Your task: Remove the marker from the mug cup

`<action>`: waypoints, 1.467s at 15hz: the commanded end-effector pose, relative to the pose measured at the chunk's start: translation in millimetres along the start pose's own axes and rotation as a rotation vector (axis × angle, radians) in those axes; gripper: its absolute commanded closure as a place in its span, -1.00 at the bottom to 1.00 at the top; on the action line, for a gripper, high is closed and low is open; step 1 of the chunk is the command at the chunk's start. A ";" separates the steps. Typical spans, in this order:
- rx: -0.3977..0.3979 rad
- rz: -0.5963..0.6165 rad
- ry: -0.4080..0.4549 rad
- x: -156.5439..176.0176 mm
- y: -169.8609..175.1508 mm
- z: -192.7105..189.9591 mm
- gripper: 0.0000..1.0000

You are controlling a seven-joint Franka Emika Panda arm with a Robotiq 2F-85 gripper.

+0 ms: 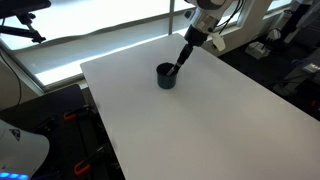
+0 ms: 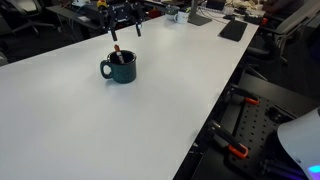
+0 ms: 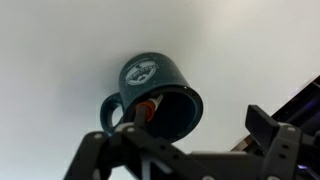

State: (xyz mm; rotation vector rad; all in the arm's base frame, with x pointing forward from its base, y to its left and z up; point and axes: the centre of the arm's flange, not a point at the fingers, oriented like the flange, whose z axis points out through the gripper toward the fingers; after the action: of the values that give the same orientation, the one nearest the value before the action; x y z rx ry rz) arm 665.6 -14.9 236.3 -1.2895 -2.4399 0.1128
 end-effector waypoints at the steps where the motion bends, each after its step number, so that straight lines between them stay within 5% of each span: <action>1: -0.017 -0.016 -0.051 2.9 5.9 -21.7 -1.00; 13: 0.068 -0.099 0.078 -0.6 16.0 19.5 -1.00; 22: 0.081 -0.140 0.074 -2.3 16.9 9.9 -1.00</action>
State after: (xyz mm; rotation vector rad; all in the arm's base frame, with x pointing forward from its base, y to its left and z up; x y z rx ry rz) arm 666.8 -5.5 215.4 -1.1215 -2.4152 0.1249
